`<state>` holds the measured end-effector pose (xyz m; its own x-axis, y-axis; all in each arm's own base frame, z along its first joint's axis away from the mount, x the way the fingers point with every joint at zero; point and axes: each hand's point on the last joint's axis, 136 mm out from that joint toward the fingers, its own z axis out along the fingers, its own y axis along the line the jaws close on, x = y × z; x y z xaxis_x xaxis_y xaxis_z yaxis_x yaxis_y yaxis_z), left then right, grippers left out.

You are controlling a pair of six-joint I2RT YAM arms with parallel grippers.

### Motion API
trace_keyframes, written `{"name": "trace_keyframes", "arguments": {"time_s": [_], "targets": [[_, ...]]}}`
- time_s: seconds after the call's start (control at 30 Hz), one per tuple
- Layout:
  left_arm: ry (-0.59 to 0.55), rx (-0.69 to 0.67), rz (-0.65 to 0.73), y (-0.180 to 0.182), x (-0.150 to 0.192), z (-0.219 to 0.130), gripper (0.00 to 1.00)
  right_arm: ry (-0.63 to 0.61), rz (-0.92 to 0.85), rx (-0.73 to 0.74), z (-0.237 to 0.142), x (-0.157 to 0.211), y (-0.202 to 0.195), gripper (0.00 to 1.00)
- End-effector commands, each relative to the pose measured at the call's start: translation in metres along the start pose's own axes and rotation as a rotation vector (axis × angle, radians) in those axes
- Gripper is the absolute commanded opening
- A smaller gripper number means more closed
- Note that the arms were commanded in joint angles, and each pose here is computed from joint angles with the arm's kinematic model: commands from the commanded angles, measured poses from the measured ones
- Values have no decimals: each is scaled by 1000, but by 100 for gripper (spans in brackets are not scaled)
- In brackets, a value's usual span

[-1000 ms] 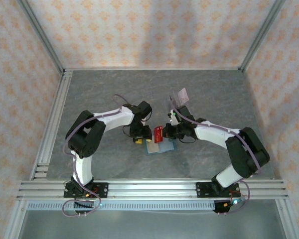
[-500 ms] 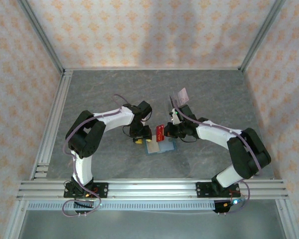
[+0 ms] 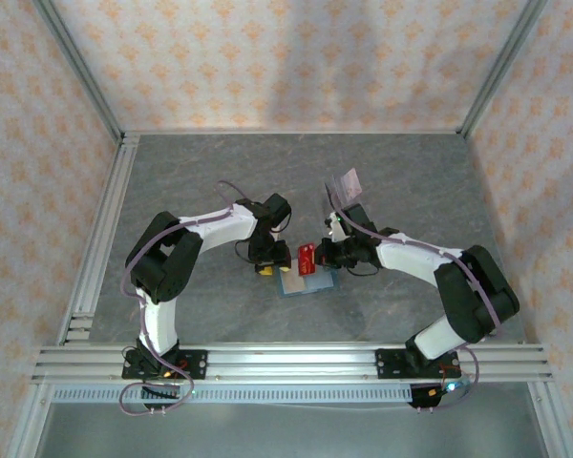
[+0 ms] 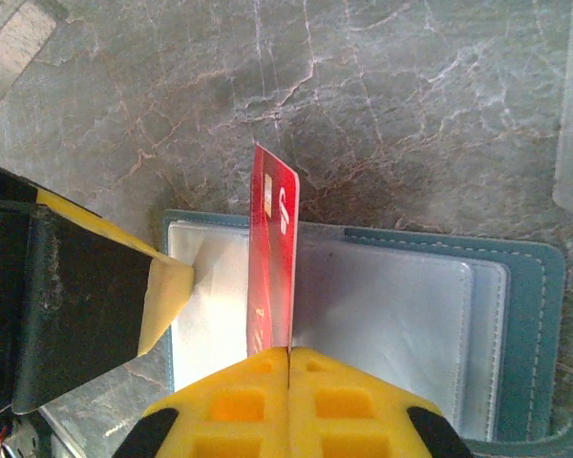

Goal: Put the credit cards into the card holder

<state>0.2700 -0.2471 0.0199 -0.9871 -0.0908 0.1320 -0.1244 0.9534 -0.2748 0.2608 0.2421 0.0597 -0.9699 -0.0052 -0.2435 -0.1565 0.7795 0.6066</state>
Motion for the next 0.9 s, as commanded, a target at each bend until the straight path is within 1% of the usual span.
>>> {"name": "trace_keyframes", "arguments": {"time_s": [0.0,0.27,0.6,0.77,0.87], "targets": [[50,-109,-28,27,14,16,43,13,-1,-7,2,5,-4,0],[54,-106,-27,26,14,17,43,56,13,-27,5,19,-6,0],[56,-106,-26,26,13,18,43,151,-1,20,5,38,-16,0],[57,-105,-26,27,14,19,43,188,-1,29,7,40,-17,0],[58,-101,-26,26,15,19,44,190,-6,24,8,38,-14,0]]}}
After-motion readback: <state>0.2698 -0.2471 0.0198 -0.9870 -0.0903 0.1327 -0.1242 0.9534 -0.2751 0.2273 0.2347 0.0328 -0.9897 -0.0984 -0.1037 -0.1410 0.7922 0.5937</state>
